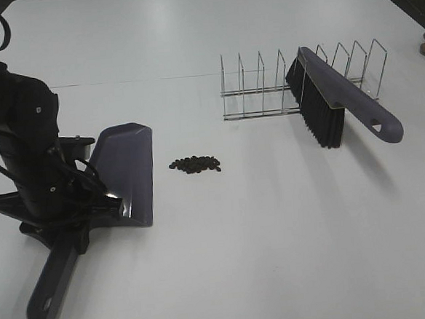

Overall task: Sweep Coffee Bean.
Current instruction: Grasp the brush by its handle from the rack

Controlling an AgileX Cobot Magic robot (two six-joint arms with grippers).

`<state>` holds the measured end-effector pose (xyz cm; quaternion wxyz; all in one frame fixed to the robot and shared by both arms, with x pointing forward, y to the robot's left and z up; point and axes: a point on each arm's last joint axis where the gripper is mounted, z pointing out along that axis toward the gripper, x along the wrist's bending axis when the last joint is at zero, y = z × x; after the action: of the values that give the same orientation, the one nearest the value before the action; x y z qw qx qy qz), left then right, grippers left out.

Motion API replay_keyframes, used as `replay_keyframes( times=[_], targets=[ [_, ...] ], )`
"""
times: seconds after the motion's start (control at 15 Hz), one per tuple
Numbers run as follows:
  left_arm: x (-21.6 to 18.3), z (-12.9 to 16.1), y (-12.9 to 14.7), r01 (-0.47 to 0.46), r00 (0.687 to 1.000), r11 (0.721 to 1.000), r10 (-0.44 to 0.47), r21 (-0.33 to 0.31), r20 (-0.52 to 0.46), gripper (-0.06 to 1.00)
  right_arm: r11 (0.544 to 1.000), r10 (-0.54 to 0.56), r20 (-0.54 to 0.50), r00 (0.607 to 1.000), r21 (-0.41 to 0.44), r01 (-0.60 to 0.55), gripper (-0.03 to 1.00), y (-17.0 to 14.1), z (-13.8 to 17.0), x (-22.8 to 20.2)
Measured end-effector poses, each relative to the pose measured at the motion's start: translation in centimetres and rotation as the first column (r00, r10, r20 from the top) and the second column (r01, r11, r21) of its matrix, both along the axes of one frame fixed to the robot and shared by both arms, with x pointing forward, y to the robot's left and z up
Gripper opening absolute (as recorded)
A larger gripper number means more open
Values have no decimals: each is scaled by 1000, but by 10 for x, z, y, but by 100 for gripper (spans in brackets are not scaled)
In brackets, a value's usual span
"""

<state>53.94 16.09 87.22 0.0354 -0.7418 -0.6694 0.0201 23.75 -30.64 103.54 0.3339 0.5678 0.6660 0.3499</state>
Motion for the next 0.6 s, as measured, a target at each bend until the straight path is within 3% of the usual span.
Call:
replay_keyframes(
  times=[0.33, 0.6],
  targets=[
    [11, 0, 25, 166, 986, 986, -166, -19, 1, 33, 995, -77, -9, 997, 63, 77, 72, -3, 6, 2],
    [16, 0, 33, 225, 974, 974, -226, 27, 33, 33, 993, -116, -89, 989, 5, 117, 72, -2, 34, 25]
  ],
)
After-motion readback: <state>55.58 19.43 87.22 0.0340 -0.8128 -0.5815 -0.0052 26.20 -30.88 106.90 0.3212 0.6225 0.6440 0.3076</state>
